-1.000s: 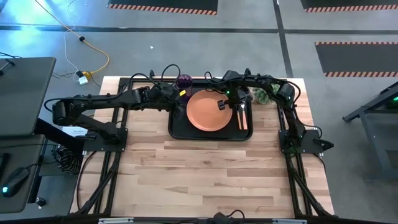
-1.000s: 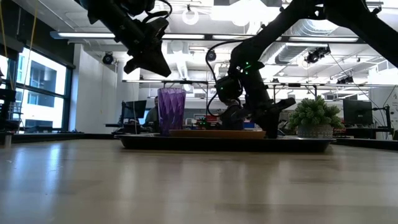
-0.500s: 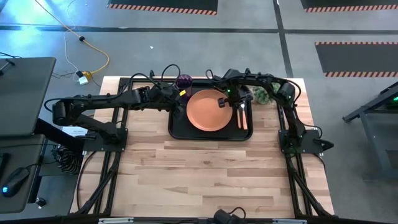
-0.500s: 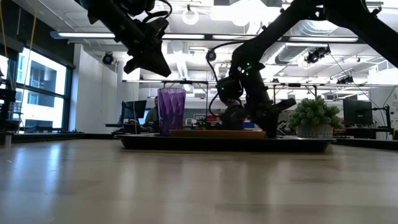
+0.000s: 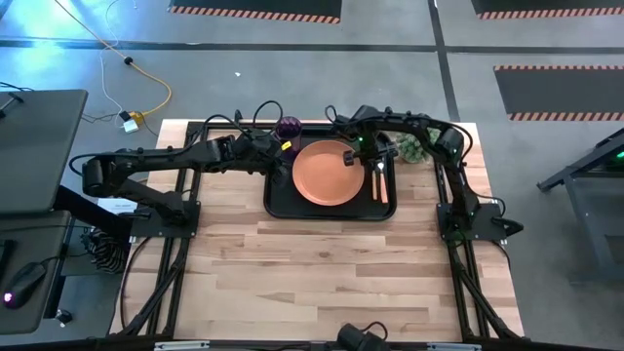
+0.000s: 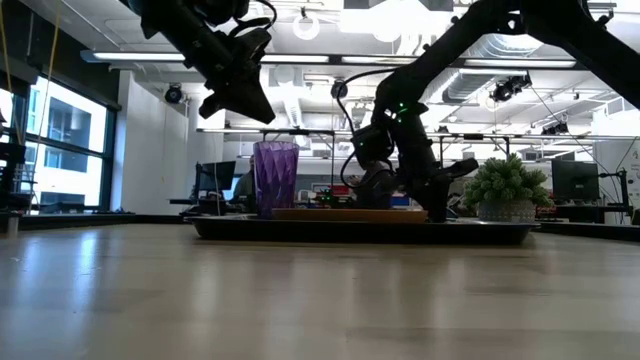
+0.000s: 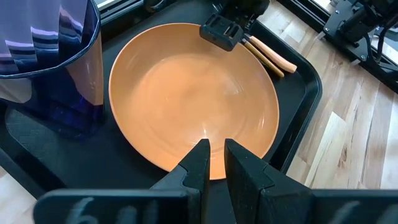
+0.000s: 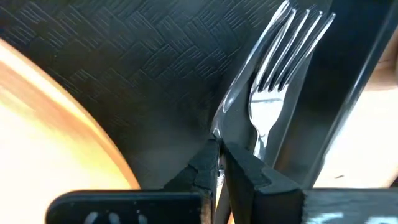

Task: Pick and place plate/cup/fork/spoon on tray
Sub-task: Put the yellow spoon on the black tray

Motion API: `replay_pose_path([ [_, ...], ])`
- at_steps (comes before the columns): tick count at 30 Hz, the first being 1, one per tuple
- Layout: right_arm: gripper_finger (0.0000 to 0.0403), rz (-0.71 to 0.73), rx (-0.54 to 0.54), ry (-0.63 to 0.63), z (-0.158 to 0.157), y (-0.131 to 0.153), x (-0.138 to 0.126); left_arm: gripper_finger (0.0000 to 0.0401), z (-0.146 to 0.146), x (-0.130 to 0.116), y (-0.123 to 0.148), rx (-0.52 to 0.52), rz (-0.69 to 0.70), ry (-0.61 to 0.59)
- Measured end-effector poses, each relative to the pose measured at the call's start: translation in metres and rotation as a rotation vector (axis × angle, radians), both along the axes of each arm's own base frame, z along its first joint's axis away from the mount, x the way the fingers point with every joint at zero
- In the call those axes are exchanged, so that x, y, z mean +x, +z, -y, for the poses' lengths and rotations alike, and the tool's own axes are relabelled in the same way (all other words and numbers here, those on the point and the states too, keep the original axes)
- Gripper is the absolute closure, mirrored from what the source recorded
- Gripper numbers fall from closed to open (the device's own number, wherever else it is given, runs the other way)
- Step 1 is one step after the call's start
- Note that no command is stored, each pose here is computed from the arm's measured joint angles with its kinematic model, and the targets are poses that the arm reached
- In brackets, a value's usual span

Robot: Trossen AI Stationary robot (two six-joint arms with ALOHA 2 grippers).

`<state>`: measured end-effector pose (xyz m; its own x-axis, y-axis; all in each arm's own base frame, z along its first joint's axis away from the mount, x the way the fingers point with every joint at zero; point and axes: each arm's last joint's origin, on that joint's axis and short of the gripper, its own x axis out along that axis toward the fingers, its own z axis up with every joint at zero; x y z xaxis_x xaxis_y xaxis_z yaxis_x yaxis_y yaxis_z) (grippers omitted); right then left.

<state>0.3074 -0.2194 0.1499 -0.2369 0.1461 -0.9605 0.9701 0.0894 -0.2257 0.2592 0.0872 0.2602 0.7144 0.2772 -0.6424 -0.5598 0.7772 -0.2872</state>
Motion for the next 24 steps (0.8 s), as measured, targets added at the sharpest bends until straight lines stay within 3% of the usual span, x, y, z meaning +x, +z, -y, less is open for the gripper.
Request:
replay_pose_path([
  [6,0.0385,0.007,0.006,-0.007,0.0011,0.0000,-0.0006,0.0364,0.0001,0.0000,0.0000,0.000,0.000,-0.001],
  [16,0.0312,0.011,0.011,0.018,0.0012,-0.0001,-0.0005,0.0364,0.0000,0.0000,0.0000,0.000,0.000,0.000],
  [24,0.0300,0.027,0.039,0.021,0.0001,0.0002,-0.0002,0.0364,0.0000,0.0000,0.0000,0.000,0.000,0.000],
])
